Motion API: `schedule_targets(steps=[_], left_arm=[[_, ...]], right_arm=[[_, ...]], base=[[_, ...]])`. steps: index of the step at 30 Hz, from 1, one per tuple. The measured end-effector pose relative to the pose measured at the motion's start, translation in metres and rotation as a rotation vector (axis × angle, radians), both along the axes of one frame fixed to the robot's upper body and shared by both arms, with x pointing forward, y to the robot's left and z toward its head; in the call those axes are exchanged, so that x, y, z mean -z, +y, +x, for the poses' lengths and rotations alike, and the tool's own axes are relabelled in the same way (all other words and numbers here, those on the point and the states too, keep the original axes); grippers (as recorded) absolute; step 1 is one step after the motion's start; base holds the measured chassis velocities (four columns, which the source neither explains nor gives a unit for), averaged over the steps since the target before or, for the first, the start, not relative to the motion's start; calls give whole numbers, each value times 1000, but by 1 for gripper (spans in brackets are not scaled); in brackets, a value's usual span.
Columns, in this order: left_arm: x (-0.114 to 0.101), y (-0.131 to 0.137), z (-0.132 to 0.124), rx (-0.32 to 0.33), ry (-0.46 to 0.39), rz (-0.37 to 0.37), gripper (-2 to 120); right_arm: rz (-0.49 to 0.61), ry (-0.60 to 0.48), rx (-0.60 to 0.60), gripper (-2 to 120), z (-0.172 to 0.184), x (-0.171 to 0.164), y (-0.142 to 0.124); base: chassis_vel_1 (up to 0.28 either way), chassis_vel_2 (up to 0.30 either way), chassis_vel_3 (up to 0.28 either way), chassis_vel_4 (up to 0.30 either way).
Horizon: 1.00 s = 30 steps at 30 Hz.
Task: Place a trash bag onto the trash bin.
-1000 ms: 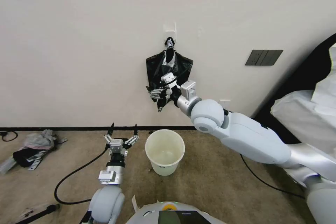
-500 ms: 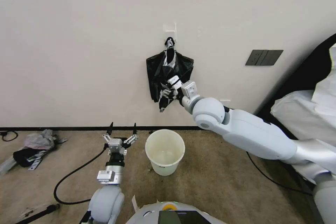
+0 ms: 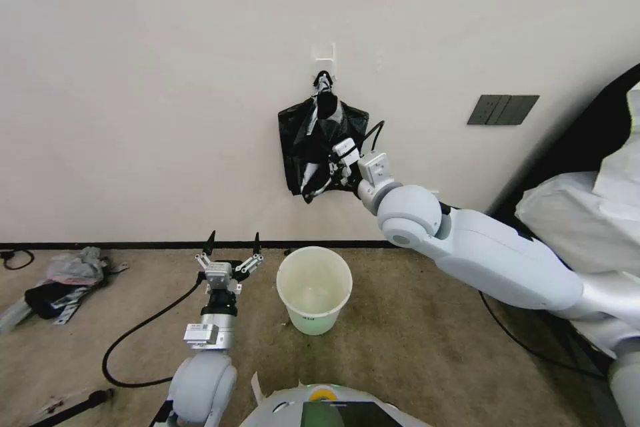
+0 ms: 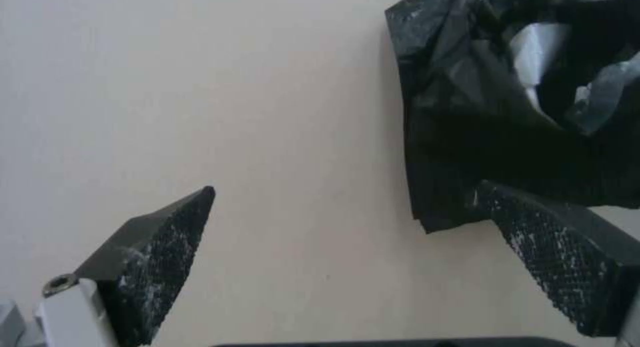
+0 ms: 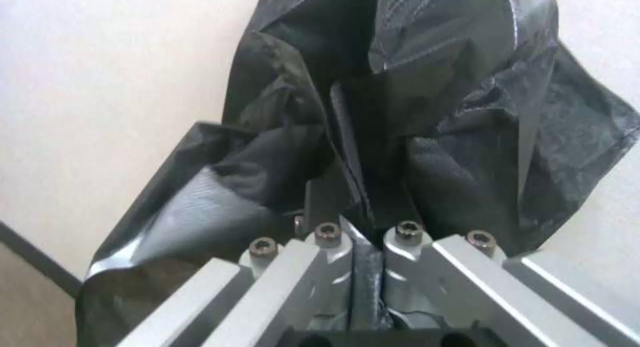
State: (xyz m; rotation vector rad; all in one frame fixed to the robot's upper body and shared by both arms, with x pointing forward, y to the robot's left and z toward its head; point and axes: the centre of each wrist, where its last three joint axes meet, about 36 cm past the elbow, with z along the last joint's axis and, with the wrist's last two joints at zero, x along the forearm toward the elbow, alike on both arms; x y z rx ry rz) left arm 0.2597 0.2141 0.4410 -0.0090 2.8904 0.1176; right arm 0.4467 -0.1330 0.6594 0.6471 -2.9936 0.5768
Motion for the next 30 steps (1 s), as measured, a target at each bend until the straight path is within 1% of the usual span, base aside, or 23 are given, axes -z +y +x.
schedule_targets(steps=[2,3,4,5,6,7,8,9,11,12,13,14,16,17,19,20,21,23,24,25,26,27,30], left_arm=[[-5,1,2,9,0,-6,100],[-5,1,2,9,0,-6,100],[-11,2,4,18,0,-15,100],[-21,5,9,42,-1,-31,100],[-21,5,9,42,-1,-31,100],[-32,9,16,71,-6,-47,100],[-44,15,26,108,-9,-43,100],[-50,18,32,130,-14,-29,100],[-50,18,32,130,-14,-29,100],[-59,22,40,162,-23,-2,100],[-75,28,55,208,-44,48,100],[-75,28,55,208,-44,48,100],[-96,36,81,260,-63,118,100],[-96,36,81,260,-63,118,100],[-107,39,97,291,-67,164,100],[-120,38,116,333,-70,215,100],[-120,38,116,333,-70,215,100],[-135,33,137,380,-82,273,100],[-139,31,143,393,-84,292,100],[-139,31,143,393,-84,292,100],[-144,28,151,409,-81,316,100],[-144,28,151,409,-81,316,100],[-160,18,176,439,-78,395,100]], right_arm=[[71,-12,-16,0,-1,2,-6],[71,-12,-16,0,-1,2,-6],[112,-19,-30,0,-3,6,-9],[170,-31,-48,0,-5,12,-15],[170,-31,-48,0,-5,12,-15],[212,-37,-61,0,-8,18,-20],[241,-42,-67,0,-11,24,-22],[252,-45,-69,0,-13,27,-22],[252,-45,-69,0,-13,27,-22],[267,-50,-72,0,-16,30,-22],[291,-64,-73,0,-18,35,-22],[291,-64,-73,0,-18,35,-22],[317,-84,-71,0,-19,39,-25],[317,-84,-71,0,-19,39,-25],[330,-97,-70,0,-20,41,-27],[333,-110,-72,0,-22,44,-29],[333,-110,-72,0,-22,44,-29],[337,-118,-70,0,-24,46,-30],[338,-120,-69,0,-25,46,-30],[338,-120,-69,0,-25,46,-30],[339,-122,-66,0,-25,47,-31],[339,-122,-66,0,-25,47,-31],[342,-128,-60,0,-27,47,-33]], base=[[0,0,0,0],[0,0,0,0],[0,0,0,0],[0,0,0,0],[0,0,0,0],[0,0,0,0],[0,0,0,0],[0,0,0,0],[0,0,0,0],[0,0,0,0],[0,0,0,0],[0,0,0,0],[0,0,0,0],[0,0,0,0],[0,0,0,0],[0,0,0,0],[0,0,0,0],[0,0,0,0],[0,0,0,0],[0,0,0,0],[0,0,0,0],[0,0,0,0],[0,0,0,0]])
